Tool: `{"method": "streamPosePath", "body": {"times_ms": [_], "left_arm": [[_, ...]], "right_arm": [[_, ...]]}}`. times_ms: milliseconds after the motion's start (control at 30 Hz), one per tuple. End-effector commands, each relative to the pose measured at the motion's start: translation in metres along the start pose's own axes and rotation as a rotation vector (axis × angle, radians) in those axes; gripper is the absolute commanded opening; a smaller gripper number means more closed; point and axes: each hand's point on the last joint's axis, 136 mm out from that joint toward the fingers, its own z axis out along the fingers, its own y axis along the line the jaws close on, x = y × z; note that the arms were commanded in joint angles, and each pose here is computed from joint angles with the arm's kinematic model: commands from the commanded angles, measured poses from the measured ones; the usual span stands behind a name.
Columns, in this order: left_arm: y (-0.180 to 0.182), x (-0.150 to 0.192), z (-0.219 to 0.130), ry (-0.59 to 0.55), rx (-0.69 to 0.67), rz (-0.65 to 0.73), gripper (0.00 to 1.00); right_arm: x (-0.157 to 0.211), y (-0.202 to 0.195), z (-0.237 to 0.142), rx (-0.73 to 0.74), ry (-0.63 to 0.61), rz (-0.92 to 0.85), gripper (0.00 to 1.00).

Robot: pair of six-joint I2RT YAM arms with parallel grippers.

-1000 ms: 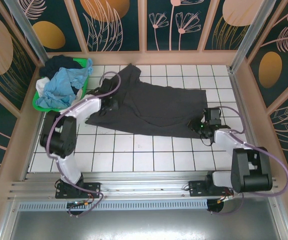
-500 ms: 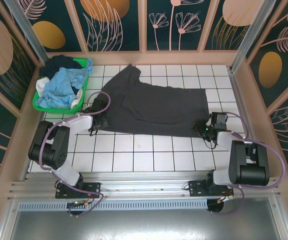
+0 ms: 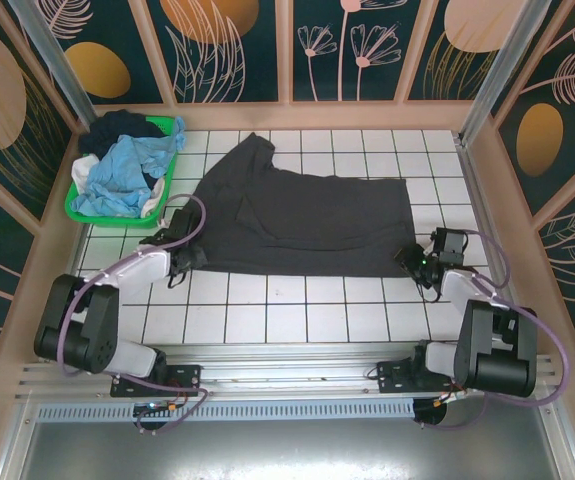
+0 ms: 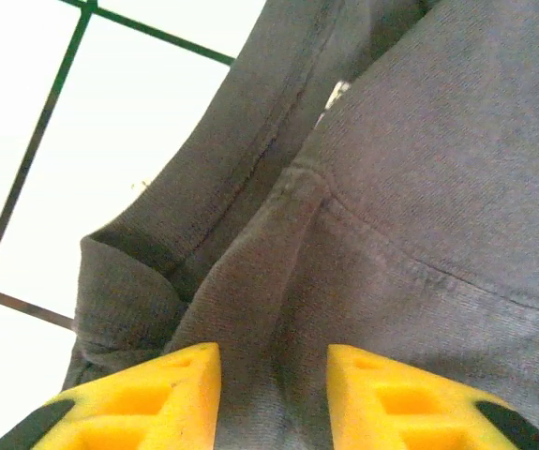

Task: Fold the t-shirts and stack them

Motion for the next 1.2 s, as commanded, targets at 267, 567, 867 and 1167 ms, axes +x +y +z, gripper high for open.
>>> {"method": "streamPosePath", "body": {"times_ms": [267,567,867,1167], "left_arm": [[0.017,0.005,0.034,0.061,-0.148,0.053,0.46],[0.022,0.000,0.011,0.021,-0.127,0.027,0.08],[0.025,-0.019,-0.043,-0.059,-0.083,-0.003,0.05],[0.036,-0.003,-0.030,-0.016,-0.136,-0.026,0.56]], "right_arm": [[0.021,0.015,0.014,-0.066,0.093,-0.056,0.37],[0.015,-0.011,0.019,0.009,0.089,-0.006,0.37],[0.013,-0.020,0.018,0.051,0.079,0.011,0.36],[0.009,-0.003,0.006,0.010,0.058,-0.017,0.36]]}}
